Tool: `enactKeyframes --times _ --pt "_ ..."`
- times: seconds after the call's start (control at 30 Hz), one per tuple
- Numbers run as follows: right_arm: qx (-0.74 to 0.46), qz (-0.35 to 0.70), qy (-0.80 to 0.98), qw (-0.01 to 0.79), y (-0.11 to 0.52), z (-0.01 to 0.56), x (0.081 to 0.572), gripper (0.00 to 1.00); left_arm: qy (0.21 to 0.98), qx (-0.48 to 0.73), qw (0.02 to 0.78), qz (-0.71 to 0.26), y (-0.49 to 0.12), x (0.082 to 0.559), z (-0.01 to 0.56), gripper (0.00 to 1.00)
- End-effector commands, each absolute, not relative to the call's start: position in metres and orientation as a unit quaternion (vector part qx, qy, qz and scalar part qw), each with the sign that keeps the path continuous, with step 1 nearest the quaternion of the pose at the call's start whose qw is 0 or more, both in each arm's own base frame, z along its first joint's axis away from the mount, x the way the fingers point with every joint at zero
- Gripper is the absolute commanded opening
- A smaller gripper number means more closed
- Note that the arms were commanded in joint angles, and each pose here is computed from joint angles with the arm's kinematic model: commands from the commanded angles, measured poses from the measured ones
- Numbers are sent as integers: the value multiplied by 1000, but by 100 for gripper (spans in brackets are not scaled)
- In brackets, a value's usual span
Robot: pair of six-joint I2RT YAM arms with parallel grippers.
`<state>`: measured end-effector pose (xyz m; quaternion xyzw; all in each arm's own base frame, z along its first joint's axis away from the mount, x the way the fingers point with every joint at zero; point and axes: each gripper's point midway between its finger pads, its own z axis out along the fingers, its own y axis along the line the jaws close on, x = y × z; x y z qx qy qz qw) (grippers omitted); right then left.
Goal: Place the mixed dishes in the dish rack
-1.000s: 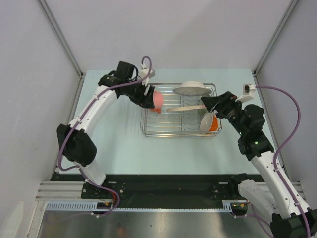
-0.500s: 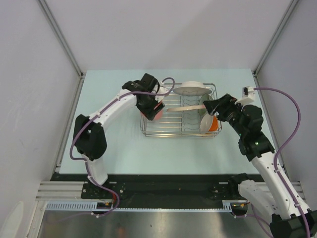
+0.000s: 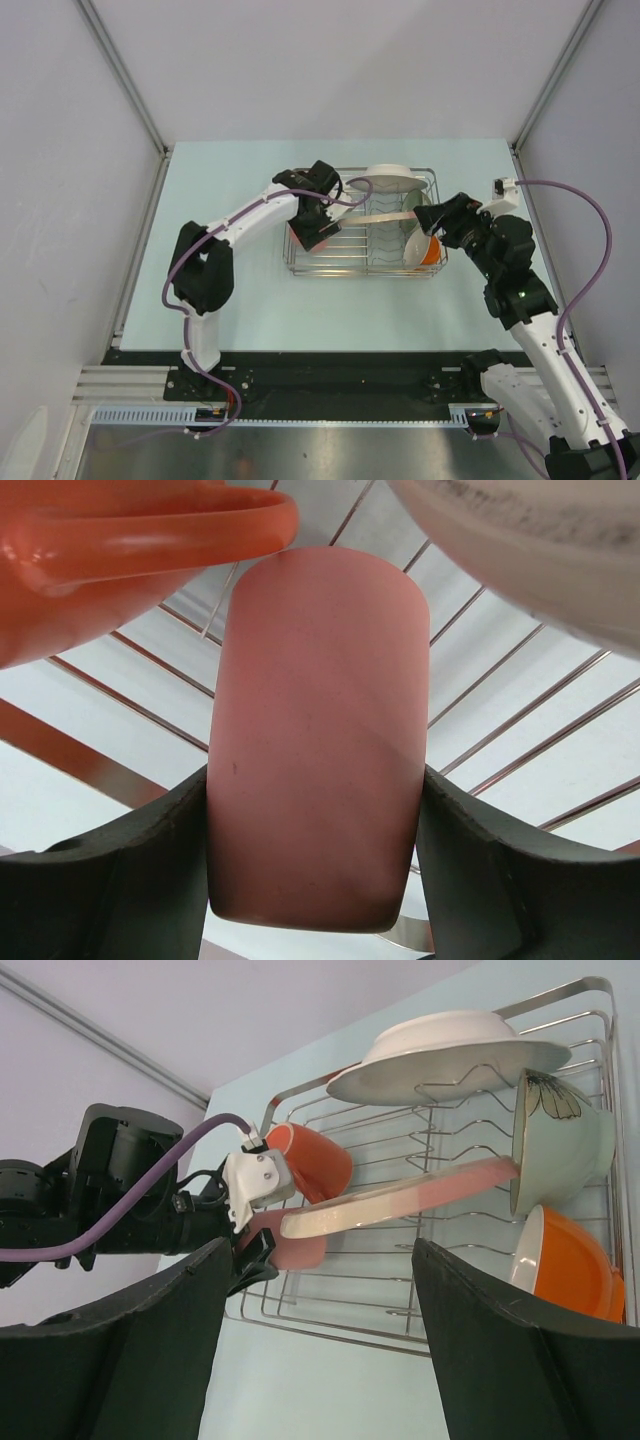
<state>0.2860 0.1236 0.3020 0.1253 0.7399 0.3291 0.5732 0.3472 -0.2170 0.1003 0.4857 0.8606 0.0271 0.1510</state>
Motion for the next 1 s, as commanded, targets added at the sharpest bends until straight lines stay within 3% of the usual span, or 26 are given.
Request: enactKeyframes --times 0.0,0.2,0.53,0.67,0.73,0.8,0.97 --pt "126 323 734 584 119 304 285 78 848 500 170 46 -220 358 117 44" --pt "127 323 734 584 118 301 283 78 842 508 174 52 -223 357 120 78" --pt "129 322 734 584 117 299 280 78 835 525 157 50 -224 350 113 82" --pt "129 324 735 582 118 298 280 78 834 525 163 49 -226 350 117 88" --pt "128 326 734 582 118 298 279 78 834 523 169 51 -226 352 121 98" --pt "126 326 735 581 118 297 278 78 834 519 179 54 -226 355 127 100" --pt "122 308 742 583 114 290 280 86 830 503 228 83 -224 371 157 100"
